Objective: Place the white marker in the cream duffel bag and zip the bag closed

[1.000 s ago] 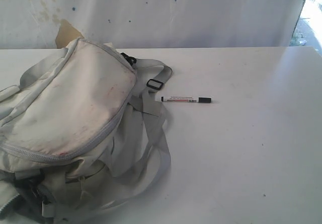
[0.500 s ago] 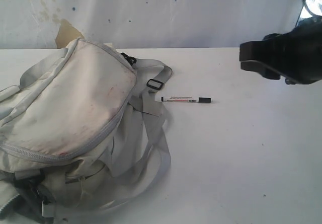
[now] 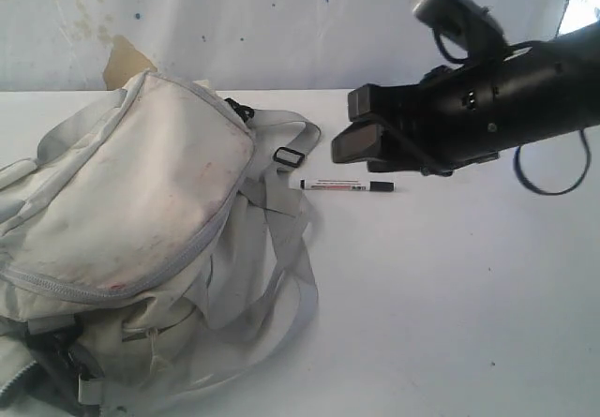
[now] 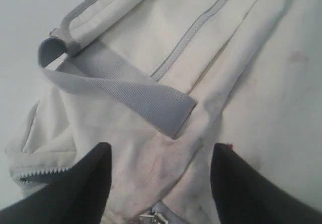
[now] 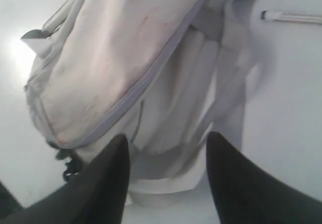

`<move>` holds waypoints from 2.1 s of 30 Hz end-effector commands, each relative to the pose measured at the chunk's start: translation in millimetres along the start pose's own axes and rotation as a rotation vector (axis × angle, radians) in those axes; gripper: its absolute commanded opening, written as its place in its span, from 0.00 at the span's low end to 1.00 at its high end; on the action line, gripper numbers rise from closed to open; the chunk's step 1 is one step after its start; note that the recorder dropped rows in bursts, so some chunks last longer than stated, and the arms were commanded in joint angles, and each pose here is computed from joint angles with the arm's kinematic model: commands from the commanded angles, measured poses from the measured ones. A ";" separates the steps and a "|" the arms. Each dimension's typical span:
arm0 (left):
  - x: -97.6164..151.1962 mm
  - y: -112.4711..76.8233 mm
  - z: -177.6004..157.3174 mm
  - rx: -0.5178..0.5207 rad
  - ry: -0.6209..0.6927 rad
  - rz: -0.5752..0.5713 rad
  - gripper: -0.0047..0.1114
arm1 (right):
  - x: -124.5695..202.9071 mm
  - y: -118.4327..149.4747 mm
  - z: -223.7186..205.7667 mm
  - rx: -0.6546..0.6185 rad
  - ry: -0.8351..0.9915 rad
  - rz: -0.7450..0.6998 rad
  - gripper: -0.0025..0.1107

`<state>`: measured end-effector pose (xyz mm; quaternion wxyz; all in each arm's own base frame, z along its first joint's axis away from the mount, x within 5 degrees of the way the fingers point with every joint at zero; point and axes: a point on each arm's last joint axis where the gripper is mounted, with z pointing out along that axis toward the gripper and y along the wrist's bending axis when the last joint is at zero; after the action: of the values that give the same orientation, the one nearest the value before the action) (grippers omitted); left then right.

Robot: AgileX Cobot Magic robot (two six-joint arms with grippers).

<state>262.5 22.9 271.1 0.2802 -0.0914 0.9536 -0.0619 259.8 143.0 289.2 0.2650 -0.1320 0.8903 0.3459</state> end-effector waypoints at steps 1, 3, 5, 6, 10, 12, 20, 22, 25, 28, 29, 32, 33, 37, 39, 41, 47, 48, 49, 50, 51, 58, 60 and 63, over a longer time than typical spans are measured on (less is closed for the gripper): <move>3.1 0.2 17.5 0.031 -0.005 0.013 0.57 | 5.9 5.7 27.7 -0.146 0.083 -0.052 0.42; 4.8 1.7 28.3 0.030 0.032 0.004 0.57 | 12.2 7.9 44.5 -0.168 0.127 -0.032 0.42; 6.4 2.5 37.1 0.034 0.064 -0.010 0.57 | 17.8 12.2 57.4 -0.191 0.159 -0.007 0.42; 6.7 2.8 40.3 0.035 0.073 -0.015 0.57 | 19.7 15.1 61.0 -0.200 0.170 -0.007 0.42; 9.7 0.5 59.5 0.086 0.128 -0.064 0.57 | 27.0 39.8 81.3 -0.220 0.198 -0.023 0.42; 10.7 -0.7 66.2 0.111 0.143 -0.052 0.57 | 28.0 43.2 93.0 -0.186 0.178 -0.010 0.42; 12.8 3.4 89.7 0.103 0.163 -0.041 0.57 | 46.8 46.3 129.7 -0.107 0.174 -0.120 0.42; 14.2 4.0 93.7 0.102 0.177 -0.047 0.57 | 46.1 44.0 136.4 -0.060 0.131 -0.117 0.42; 15.7 4.5 97.0 0.103 0.190 -0.051 0.57 | 45.9 46.2 142.5 -0.034 0.078 -0.060 0.42; 16.0 4.3 98.2 0.106 0.193 -0.059 0.57 | 46.9 50.2 144.6 -0.046 0.070 -0.014 0.42; 16.0 4.3 98.2 0.106 0.193 -0.059 0.56 | 45.9 50.7 145.4 -0.049 0.066 0.001 0.42; 17.5 2.9 97.7 0.120 0.211 -0.072 0.42 | 45.6 50.0 151.7 -0.054 0.076 0.015 0.44; 17.9 2.6 97.6 0.123 0.216 -0.074 0.36 | 44.9 49.9 153.8 -0.054 0.076 0.017 0.46; 15.1 -0.3 94.4 0.151 0.241 -0.026 0.16 | 47.0 47.9 166.6 -0.067 0.114 0.023 0.63; 7.5 -3.5 89.2 0.177 0.257 -0.015 0.10 | 44.4 45.1 173.0 -0.047 0.098 0.031 0.65; 2.9 -5.1 86.9 0.185 0.255 -0.033 0.04 | 42.0 44.0 179.0 -0.044 0.087 0.061 0.60; -0.2 -6.3 81.0 0.179 0.238 -0.102 0.04 | 37.0 40.4 184.8 -0.011 0.051 0.059 0.09; -2.1 -7.6 74.6 0.181 0.218 -0.113 0.04 | 35.8 40.5 184.7 -0.007 0.044 0.048 0.02; -3.2 -8.1 71.1 0.182 0.205 -0.111 0.04 | 34.4 41.4 184.6 -0.010 0.040 0.034 0.02; -4.6 -9.0 65.6 0.184 0.188 -0.108 0.04 | 30.2 43.3 184.1 -0.017 0.028 0.004 0.02; -4.9 -9.2 63.3 0.183 0.184 -0.109 0.04 | 26.9 45.7 183.7 -0.025 0.019 -0.003 0.02; -7.5 -6.0 46.6 0.119 0.141 -0.141 0.04 | -3.3 50.2 179.7 -0.002 -0.072 -0.127 0.02; -7.5 -6.0 46.6 0.119 0.141 -0.144 0.04 | -6.8 42.2 180.9 0.014 -0.078 -0.114 0.02; -7.3 -5.4 46.7 0.111 0.143 -0.162 0.04 | -9.3 25.1 185.0 0.040 -0.069 -0.087 0.02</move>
<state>295.6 14.3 232.6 0.2031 -0.1449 0.9564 -0.1516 310.2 302.4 200.2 0.2947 -0.1684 0.8752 0.3447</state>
